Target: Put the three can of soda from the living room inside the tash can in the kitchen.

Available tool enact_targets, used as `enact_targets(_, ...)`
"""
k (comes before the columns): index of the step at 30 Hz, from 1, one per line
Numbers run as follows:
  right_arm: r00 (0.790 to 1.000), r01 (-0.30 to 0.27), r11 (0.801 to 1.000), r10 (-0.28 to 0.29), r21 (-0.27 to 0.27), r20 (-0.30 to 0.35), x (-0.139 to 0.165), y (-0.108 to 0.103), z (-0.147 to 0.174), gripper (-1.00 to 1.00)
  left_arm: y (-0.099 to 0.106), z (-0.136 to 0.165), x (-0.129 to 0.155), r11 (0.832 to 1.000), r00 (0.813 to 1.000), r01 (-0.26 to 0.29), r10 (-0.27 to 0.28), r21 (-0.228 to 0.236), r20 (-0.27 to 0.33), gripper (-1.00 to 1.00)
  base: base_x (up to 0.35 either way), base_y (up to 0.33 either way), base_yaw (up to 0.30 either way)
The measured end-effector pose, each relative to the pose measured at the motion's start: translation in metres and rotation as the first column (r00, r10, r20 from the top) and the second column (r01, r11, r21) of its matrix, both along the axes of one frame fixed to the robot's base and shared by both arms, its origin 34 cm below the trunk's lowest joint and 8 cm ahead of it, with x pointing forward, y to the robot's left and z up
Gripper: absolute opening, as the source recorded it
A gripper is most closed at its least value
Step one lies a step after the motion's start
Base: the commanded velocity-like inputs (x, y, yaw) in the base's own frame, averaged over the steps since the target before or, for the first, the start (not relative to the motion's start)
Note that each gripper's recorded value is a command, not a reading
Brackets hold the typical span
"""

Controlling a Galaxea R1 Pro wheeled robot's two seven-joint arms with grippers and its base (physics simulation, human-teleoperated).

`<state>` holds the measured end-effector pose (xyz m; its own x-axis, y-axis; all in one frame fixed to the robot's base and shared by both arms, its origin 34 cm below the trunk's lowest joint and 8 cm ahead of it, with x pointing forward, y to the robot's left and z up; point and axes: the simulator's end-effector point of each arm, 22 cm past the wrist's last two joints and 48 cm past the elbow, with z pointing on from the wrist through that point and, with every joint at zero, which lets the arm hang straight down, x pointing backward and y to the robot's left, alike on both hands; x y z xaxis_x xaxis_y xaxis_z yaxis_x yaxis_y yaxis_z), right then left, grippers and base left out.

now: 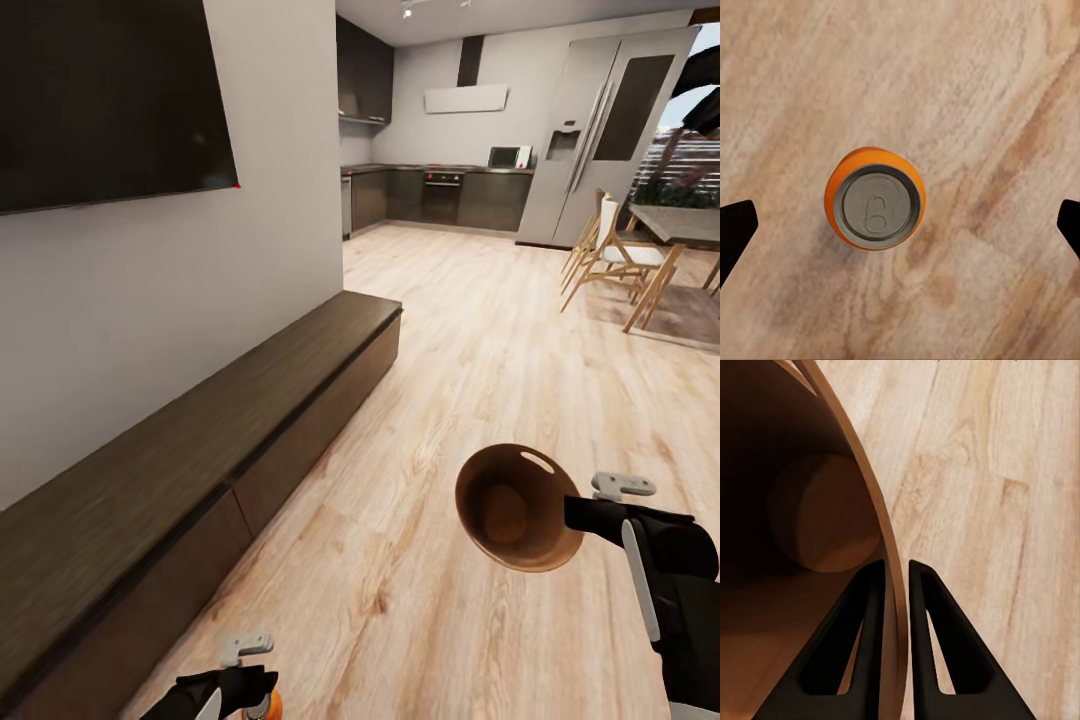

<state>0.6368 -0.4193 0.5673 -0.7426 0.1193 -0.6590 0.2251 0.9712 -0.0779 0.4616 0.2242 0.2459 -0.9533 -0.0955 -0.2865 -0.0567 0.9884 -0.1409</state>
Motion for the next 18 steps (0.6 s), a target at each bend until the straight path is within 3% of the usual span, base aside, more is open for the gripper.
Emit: enact_targets(18,0.999,0.007,1.000,-0.007,0.015,0.033,0.001,0.000,-0.028,-1.00,0.001,-0.038,-0.003,1.000,1.000,-0.001,0.001,0.002,0.029,1.00,0.000,0.000,0.000)
